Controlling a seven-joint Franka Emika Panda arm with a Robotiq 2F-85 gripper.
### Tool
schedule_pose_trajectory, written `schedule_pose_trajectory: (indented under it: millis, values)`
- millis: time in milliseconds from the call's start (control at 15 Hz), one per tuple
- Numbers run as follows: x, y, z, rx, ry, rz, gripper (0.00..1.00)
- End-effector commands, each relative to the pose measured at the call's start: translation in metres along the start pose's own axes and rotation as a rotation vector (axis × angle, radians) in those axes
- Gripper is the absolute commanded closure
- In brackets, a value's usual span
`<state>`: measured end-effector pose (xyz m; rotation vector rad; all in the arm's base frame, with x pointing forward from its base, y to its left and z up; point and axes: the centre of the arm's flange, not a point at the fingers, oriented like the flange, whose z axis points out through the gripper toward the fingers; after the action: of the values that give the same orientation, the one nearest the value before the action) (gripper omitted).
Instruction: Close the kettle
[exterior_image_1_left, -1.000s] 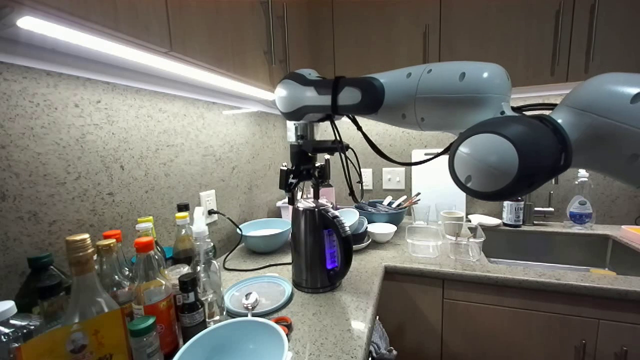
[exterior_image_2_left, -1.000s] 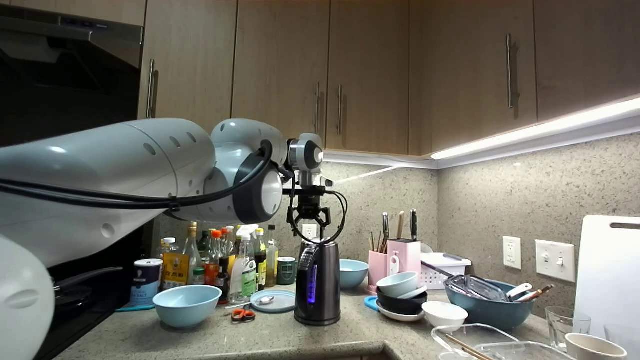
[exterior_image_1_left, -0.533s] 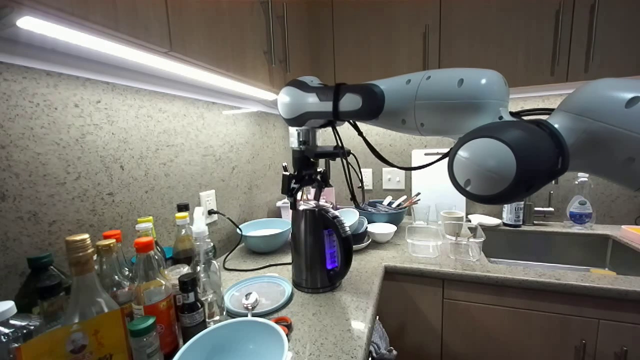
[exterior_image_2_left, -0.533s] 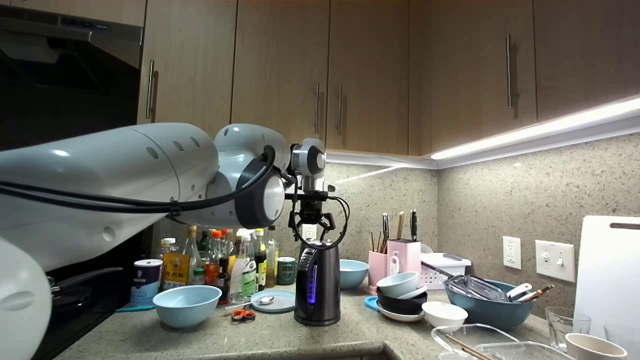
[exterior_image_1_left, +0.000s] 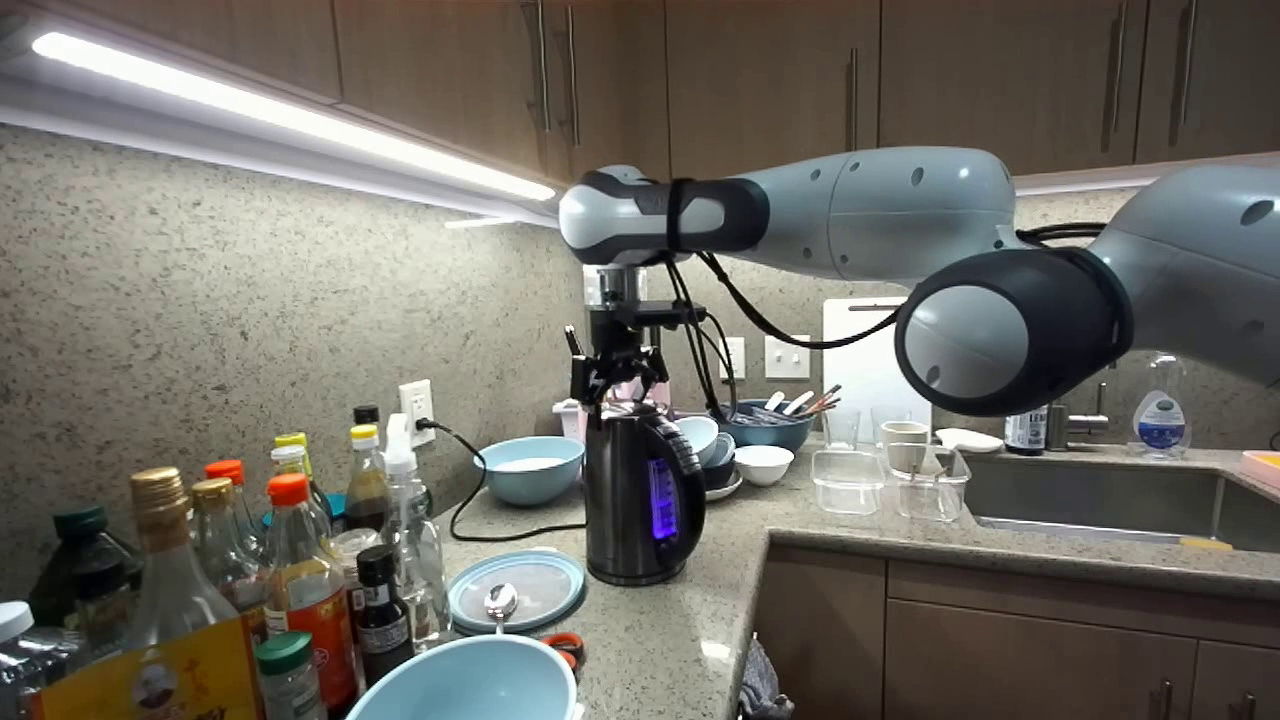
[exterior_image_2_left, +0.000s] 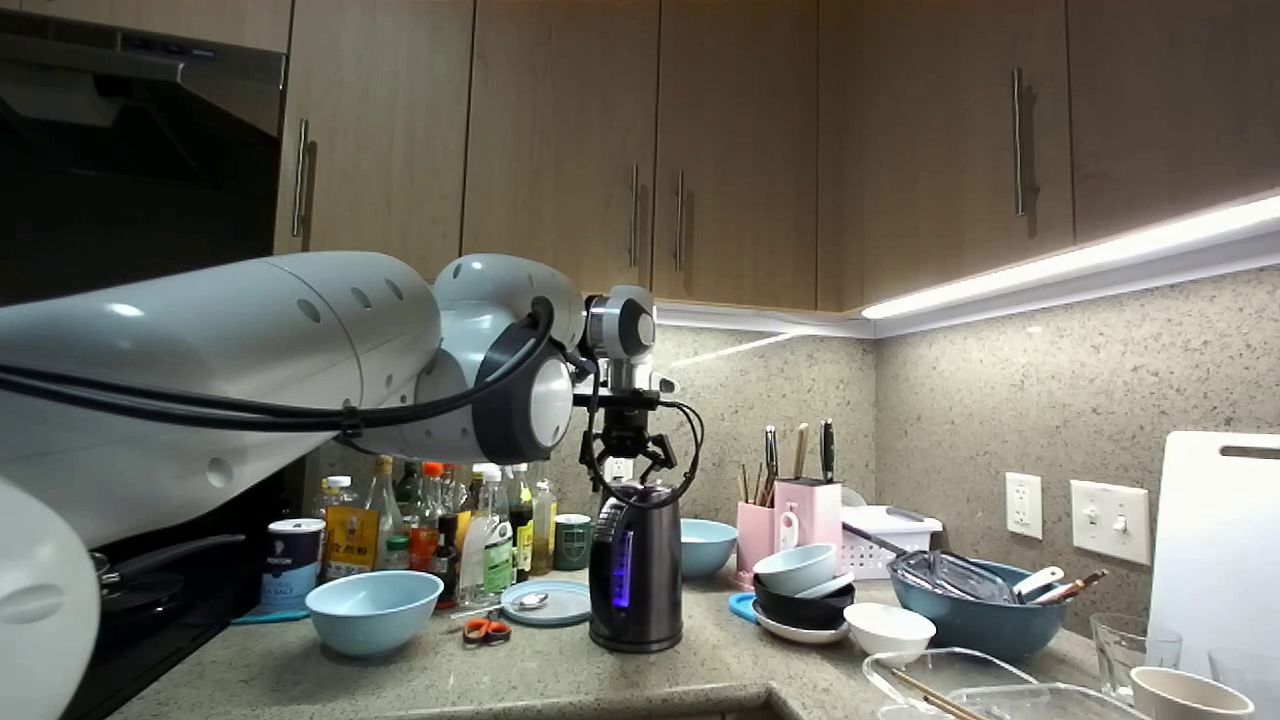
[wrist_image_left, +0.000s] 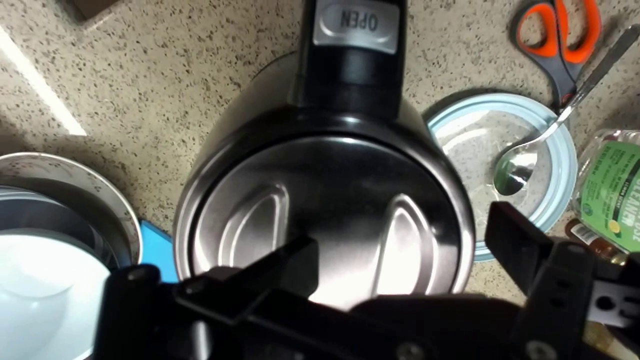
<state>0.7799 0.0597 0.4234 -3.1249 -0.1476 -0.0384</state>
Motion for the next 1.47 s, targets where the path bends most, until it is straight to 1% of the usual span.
schedule_pose_trajectory:
  millis: [0,267,533,800,1200,1400]
  values:
    - [0.033,-0.002,0.004,0.017,-0.074,-0.02,0.0]
    - [0.04,-0.014,-0.007,0.012,-0.037,-0.044,0.0]
    - [0.051,-0.02,-0.009,-0.025,0.028,-0.08,0.0]
    - [0.057,-0.023,-0.008,-0.031,0.035,-0.098,0.0]
    - [0.072,-0.018,-0.007,-0.067,0.036,-0.105,0.0]
    - [0.08,-0.021,-0.007,-0.08,0.053,-0.116,0.0]
